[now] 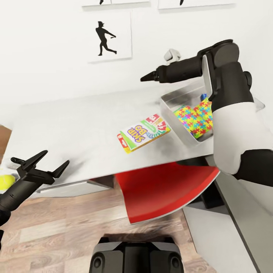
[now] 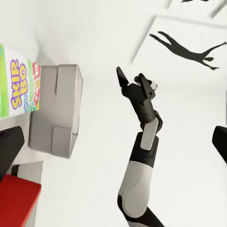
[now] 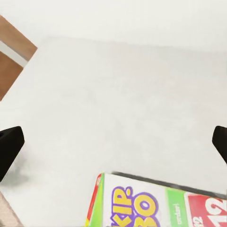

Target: Put all the toys in the child's room - the three board games (two on the bed and one on the table), the two jigsaw puzzles on the table, and the tennis ball on the table - inside the toy box on the table in the child's room.

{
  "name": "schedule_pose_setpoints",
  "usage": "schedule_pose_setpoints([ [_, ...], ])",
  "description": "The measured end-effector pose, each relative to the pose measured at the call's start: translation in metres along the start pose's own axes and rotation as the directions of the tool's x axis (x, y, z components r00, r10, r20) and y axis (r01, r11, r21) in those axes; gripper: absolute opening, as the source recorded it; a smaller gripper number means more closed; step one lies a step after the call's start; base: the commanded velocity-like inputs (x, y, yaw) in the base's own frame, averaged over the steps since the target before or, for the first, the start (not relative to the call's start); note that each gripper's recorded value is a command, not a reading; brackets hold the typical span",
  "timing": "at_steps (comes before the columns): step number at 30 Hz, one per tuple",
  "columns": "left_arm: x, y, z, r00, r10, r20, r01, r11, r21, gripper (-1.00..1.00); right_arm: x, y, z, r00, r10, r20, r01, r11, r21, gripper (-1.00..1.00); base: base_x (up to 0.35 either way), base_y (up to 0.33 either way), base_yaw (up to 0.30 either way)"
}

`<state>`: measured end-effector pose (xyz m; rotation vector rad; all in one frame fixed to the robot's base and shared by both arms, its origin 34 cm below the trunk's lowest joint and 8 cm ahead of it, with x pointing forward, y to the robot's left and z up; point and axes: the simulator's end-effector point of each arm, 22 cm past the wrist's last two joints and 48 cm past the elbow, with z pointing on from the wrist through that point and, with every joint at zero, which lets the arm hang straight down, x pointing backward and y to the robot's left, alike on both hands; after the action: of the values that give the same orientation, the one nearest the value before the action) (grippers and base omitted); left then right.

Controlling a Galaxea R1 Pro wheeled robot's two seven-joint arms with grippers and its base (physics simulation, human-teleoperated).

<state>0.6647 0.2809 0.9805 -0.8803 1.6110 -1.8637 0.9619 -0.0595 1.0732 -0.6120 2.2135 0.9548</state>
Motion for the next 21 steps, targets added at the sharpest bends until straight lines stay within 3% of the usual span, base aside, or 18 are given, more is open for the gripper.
schedule_pose_setpoints([
  [15,0.000,-0.001,0.000,1.000,0.001,0.001,-0.001,1.000,0.001,1.00,0.009,0.009,0.015,1.000,0.015,-0.021,-0.016,1.000,-0.022,1.00,-0.006,0.007,0.294],
  [21,-0.009,-0.005,-0.007,1.000,0.016,0.023,-0.016,1.000,0.001,1.00,0.023,0.006,0.033,0.997,0.049,-0.060,-0.049,0.999,0.001,1.00,-0.001,0.001,0.295],
])
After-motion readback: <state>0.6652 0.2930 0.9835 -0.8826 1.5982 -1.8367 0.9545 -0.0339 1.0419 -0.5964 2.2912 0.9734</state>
